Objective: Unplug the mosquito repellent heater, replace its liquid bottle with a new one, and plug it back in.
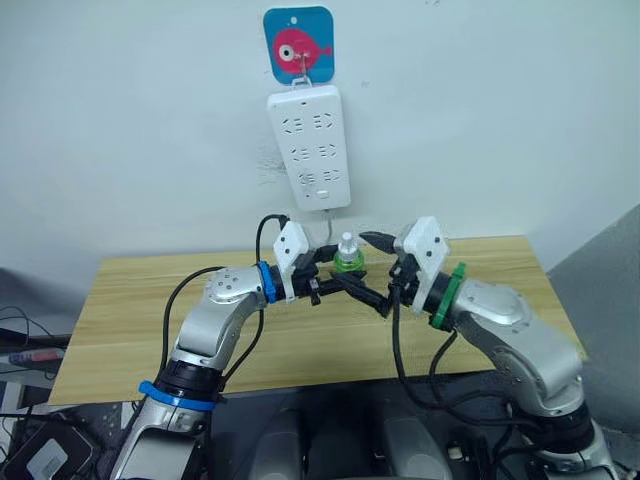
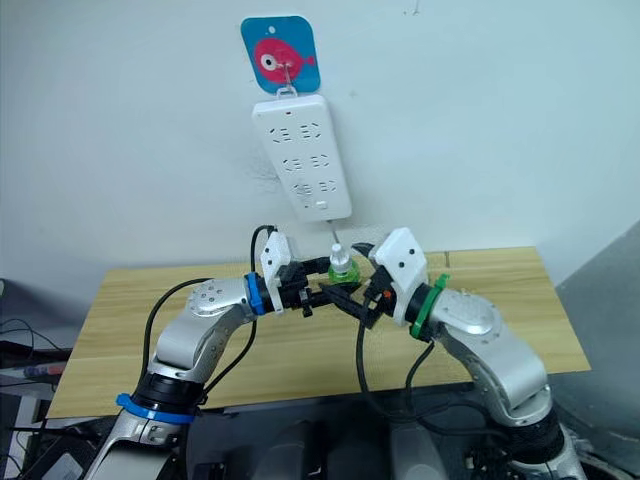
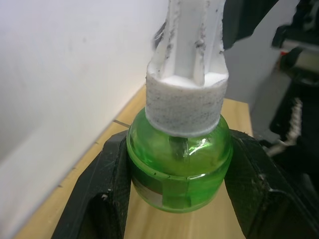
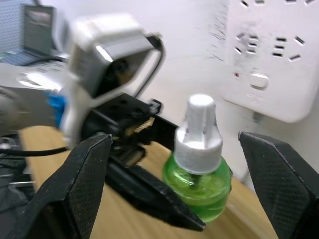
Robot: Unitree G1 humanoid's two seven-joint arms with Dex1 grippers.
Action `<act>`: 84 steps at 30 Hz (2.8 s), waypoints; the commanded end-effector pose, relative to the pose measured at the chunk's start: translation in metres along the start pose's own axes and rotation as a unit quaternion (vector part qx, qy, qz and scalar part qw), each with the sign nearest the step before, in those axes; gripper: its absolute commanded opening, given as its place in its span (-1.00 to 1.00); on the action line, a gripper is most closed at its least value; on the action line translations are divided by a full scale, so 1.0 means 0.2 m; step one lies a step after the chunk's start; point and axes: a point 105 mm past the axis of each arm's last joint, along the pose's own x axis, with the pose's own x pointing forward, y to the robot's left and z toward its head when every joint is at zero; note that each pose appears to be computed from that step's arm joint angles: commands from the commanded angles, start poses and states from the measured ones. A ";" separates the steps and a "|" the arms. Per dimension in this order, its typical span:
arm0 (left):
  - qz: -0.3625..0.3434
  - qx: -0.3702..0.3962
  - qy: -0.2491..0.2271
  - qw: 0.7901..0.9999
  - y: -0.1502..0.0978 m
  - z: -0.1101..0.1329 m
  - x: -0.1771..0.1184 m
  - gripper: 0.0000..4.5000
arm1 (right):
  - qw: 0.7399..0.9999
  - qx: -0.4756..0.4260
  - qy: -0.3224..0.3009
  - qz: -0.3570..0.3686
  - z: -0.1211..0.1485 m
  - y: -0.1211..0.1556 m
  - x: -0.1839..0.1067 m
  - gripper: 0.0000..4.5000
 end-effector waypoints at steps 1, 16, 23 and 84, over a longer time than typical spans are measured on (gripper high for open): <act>0.005 0.031 -0.018 0.999 0.00 0.05 0.01 0.00 | 1.000 -0.015 -0.027 0.000 0.06 0.01 0.01 0.89; -0.069 0.059 0.004 0.996 -0.09 0.04 -0.06 0.00 | 0.980 -0.053 -0.024 0.191 0.08 0.13 0.01 -0.54; -0.169 0.095 0.038 0.980 -0.19 0.04 -0.14 0.00 | 0.902 -0.070 0.052 0.424 0.09 0.15 -0.02 -0.54; -0.101 0.091 0.014 0.991 -0.13 0.03 -0.09 0.00 | 0.995 -0.029 0.009 0.096 0.10 -0.03 0.04 1.00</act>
